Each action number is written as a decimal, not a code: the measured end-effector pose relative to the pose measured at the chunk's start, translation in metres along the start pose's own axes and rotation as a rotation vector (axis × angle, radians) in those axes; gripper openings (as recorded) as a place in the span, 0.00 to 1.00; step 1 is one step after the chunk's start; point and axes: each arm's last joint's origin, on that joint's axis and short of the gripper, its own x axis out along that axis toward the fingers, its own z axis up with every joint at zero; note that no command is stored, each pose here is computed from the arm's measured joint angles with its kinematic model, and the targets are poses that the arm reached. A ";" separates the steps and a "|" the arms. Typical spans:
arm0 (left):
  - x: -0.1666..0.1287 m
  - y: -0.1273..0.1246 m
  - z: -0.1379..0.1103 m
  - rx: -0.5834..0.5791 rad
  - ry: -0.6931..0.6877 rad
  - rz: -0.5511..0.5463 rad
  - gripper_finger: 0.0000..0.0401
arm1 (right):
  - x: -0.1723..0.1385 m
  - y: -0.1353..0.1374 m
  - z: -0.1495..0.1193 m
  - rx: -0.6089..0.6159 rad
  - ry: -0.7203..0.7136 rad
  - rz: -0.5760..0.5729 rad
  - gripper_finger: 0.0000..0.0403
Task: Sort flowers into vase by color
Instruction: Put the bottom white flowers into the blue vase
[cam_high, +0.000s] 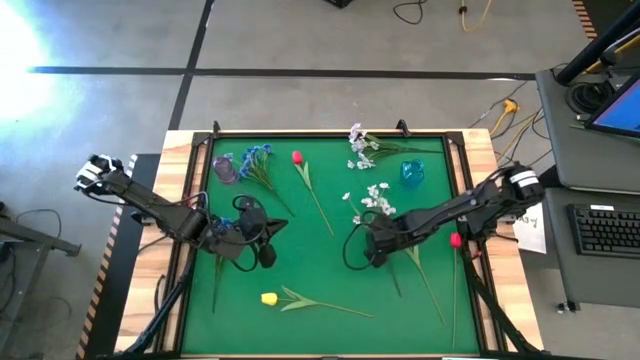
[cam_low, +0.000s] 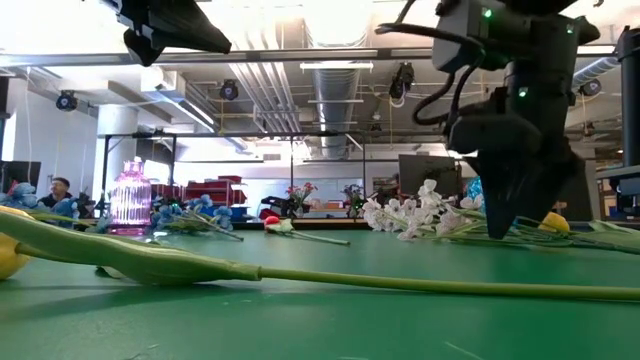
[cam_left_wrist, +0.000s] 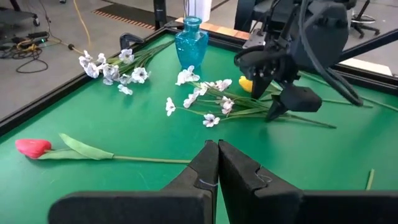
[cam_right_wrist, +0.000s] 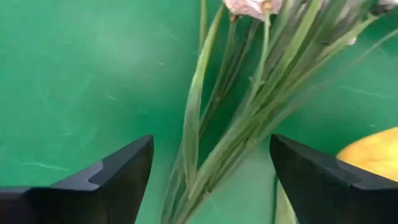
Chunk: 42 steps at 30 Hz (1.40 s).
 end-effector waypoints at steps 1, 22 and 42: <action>0.000 0.000 0.000 0.000 0.000 0.000 0.00 | 0.002 0.001 0.001 -0.001 0.002 -0.004 0.72; 0.000 0.000 0.000 0.001 -0.002 0.000 0.00 | -0.005 0.013 0.009 -0.036 -0.047 0.042 0.04; 0.000 -0.002 0.004 -0.008 -0.044 -0.004 0.00 | -0.133 -0.003 0.057 -0.221 -0.947 0.401 0.05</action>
